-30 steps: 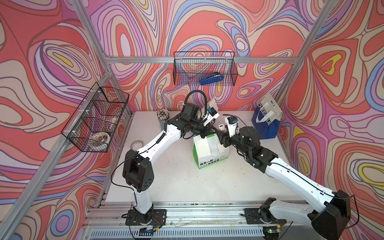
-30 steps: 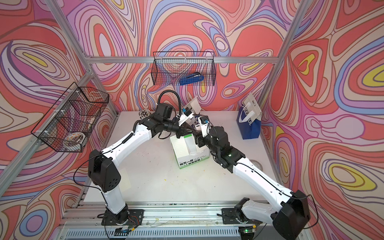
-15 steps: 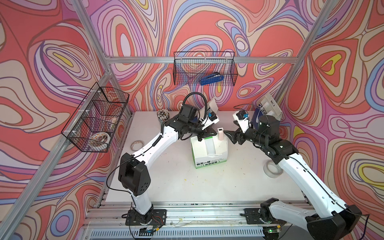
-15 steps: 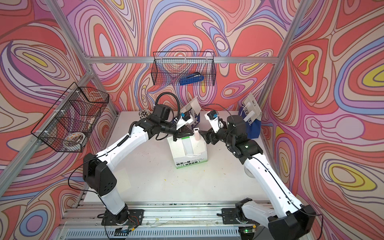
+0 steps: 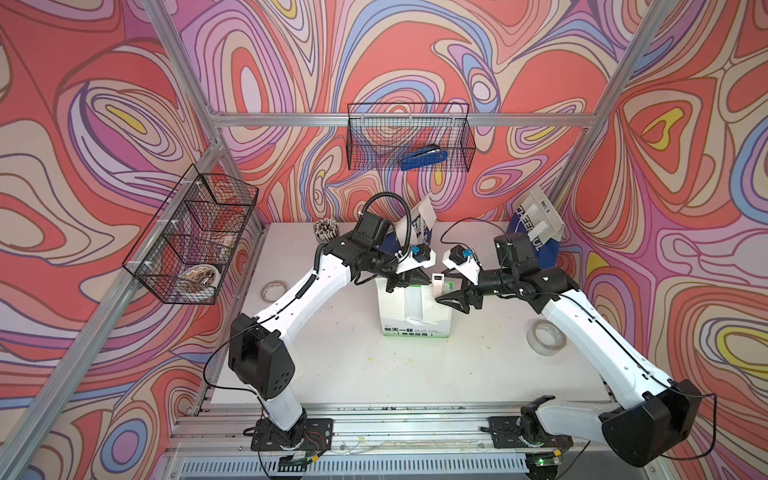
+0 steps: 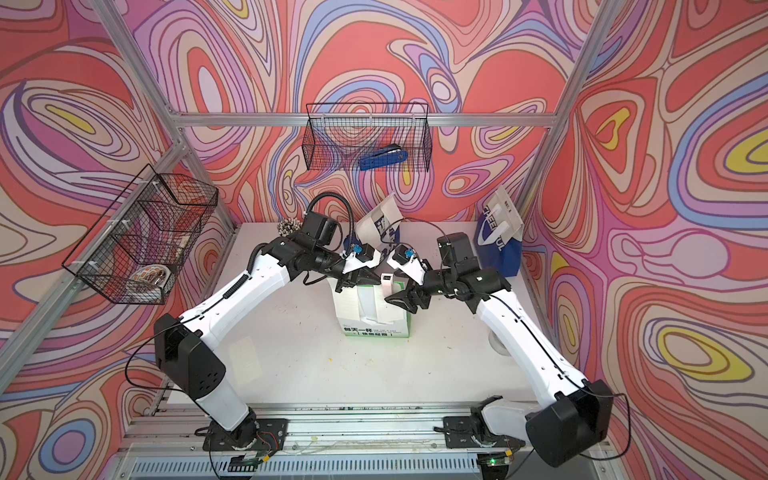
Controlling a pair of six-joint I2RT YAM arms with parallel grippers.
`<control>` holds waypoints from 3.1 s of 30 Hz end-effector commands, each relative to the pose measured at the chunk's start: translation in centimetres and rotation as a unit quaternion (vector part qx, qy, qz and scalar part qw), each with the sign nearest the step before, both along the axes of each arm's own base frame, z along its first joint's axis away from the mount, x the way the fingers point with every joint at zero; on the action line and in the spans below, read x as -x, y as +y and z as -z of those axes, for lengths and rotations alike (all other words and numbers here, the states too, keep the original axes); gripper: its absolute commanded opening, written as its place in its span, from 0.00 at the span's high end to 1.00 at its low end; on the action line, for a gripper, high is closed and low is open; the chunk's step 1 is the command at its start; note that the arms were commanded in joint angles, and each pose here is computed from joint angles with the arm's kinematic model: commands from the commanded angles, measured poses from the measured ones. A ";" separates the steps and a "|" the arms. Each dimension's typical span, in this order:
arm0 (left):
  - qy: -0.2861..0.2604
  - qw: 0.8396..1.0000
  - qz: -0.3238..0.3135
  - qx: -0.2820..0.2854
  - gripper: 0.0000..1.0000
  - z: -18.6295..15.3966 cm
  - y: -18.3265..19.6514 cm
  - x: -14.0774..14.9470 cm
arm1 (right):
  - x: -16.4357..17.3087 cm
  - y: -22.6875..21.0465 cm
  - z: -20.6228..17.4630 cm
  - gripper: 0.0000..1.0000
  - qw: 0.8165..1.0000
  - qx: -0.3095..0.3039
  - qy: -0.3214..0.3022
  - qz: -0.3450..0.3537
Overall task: Staple the receipts to the bags
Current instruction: Staple the receipt to the takeout bag, then pick up the stapler from the takeout bag, then pick up the takeout bag from the center of the board, then place the stapler at the center of the board.
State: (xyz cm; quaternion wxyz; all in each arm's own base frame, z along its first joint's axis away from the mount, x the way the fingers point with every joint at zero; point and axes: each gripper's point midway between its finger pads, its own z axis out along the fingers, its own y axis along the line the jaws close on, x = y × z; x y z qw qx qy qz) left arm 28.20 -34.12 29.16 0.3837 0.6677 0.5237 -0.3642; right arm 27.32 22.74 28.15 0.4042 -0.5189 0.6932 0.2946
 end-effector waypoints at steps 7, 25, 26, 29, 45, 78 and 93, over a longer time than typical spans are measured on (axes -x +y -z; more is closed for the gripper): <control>-0.018 0.999 0.034 0.023 1.00 -1.5 0.1 1.5 | 0.7 2.3 1.5 0.33 0.998 -0.009 0.009 -0.057; -0.019 0.999 0.023 0.013 1.00 -1.3 0.2 1.2 | 0.7 2.8 2.3 0.82 0.997 0.006 0.022 -0.068; -0.018 1.000 0.019 0.010 1.00 -1.3 0.2 1.1 | 0.5 2.6 1.9 0.67 0.998 0.003 0.010 -0.054; -0.013 1.000 -0.005 -0.002 1.00 -1.0 0.2 0.3 | -0.7 1.9 -0.5 0.35 0.999 -0.029 -0.036 0.016; 0.076 0.978 -0.196 -0.015 1.00 -1.3 -0.5 -6.3 | -5.3 -1.5 -5.5 0.34 0.895 -0.214 0.009 0.391; 0.078 0.976 -0.201 -0.032 1.00 -0.4 -0.2 -6.4 | -10.2 -7.9 -8.3 0.79 0.831 -0.158 -0.047 0.532; 0.032 0.952 -0.302 -0.037 1.00 -3.7 7.1 -8.0 | -6.3 -13.2 14.3 0.90 0.754 0.160 0.279 0.573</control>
